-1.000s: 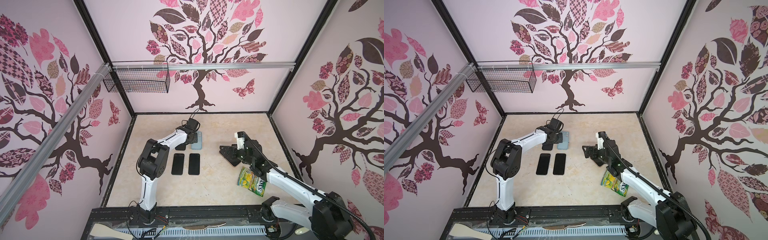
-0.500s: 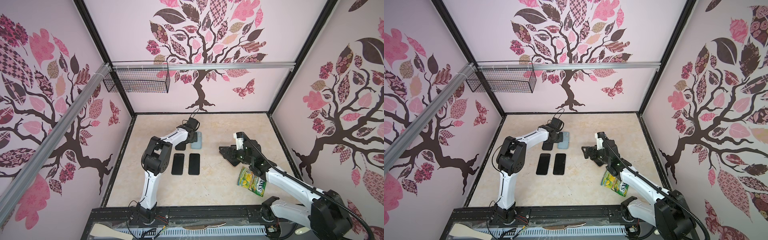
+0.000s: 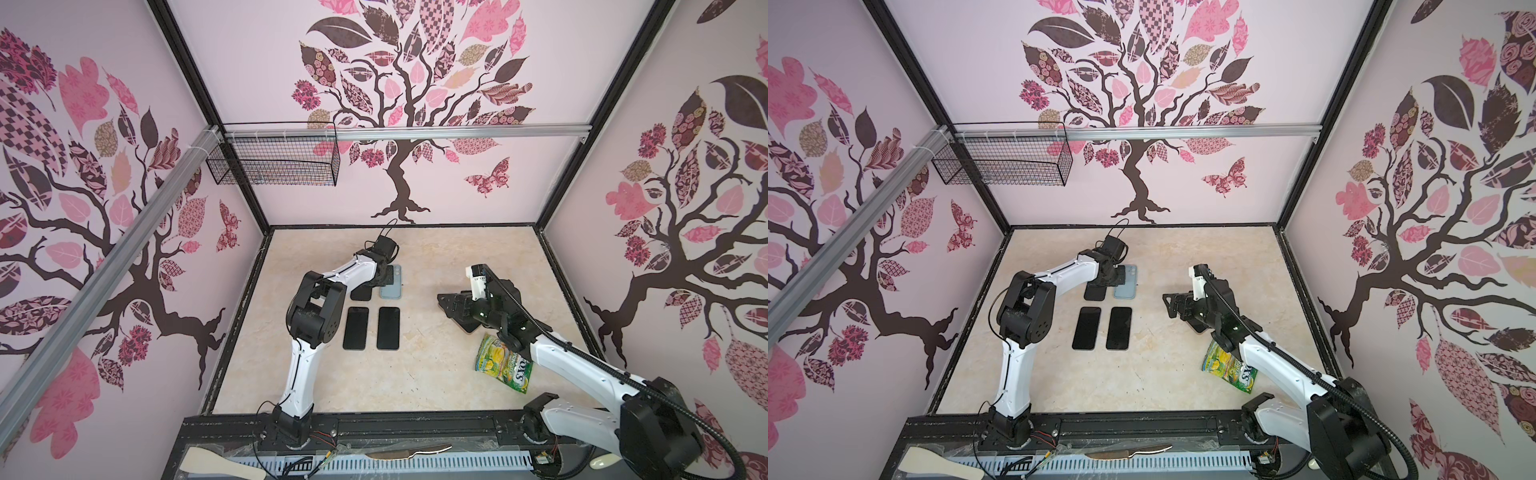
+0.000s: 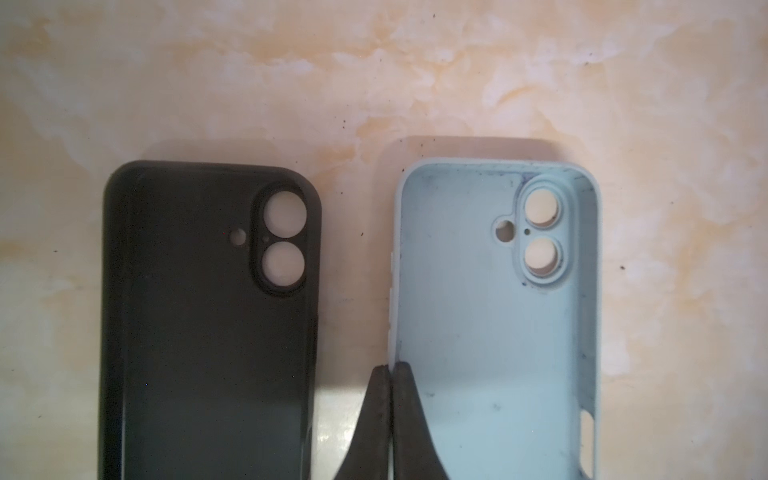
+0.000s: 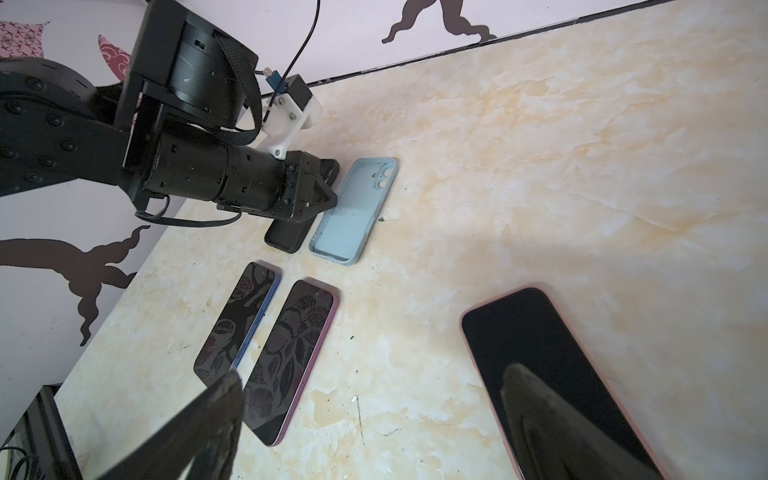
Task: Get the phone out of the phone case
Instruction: 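Lay the pale blue case beside the black case with the left gripper, then raise the left gripper away while the right reaches to the pink-edged phone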
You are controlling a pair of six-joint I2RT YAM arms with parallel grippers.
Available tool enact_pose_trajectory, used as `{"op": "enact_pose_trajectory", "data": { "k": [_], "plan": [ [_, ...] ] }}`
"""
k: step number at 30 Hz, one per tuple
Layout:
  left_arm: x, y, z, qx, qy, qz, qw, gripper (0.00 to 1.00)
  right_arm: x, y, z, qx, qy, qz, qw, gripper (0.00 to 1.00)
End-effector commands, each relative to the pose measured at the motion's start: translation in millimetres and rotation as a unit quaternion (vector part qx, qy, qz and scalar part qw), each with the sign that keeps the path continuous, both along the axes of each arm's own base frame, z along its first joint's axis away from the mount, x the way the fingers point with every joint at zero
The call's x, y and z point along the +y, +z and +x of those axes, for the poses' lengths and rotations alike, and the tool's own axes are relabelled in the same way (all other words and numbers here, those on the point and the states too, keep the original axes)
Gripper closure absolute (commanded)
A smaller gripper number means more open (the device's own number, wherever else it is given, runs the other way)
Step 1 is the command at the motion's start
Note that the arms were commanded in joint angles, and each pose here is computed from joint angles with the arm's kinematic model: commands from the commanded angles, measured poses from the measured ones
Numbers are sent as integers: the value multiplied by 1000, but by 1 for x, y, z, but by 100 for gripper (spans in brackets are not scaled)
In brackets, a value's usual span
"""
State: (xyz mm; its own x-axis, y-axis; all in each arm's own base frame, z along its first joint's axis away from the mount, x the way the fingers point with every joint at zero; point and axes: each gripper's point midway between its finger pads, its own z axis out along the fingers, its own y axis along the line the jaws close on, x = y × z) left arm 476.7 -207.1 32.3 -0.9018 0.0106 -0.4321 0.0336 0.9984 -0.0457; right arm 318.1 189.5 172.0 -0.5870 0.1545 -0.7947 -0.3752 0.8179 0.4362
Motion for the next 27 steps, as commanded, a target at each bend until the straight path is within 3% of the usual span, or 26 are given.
{"op": "enact_pose_trajectory", "data": {
  "k": [1, 10, 16, 24, 27],
  "plan": [
    [-4, 12, 13, -18, -1, -8, 1000, 96, 5, 21, 10, -23, 4, 8, 1000, 0],
    [-8, 34, 13, -30, -5, -24, 999, 75, -3, 15, 11, -6, -18, -7, 1000, 0],
    [-12, 76, 5, -55, -17, -45, 997, 72, -15, 3, 9, 28, -46, -35, 998, 0],
    [-8, 149, -42, -100, -51, -78, 991, 70, -29, -44, 10, 103, -67, -110, 986, 0],
    [3, 170, -65, -127, -51, -98, 986, 60, -33, -58, 13, 128, -75, -139, 979, 0]
  ]
}}
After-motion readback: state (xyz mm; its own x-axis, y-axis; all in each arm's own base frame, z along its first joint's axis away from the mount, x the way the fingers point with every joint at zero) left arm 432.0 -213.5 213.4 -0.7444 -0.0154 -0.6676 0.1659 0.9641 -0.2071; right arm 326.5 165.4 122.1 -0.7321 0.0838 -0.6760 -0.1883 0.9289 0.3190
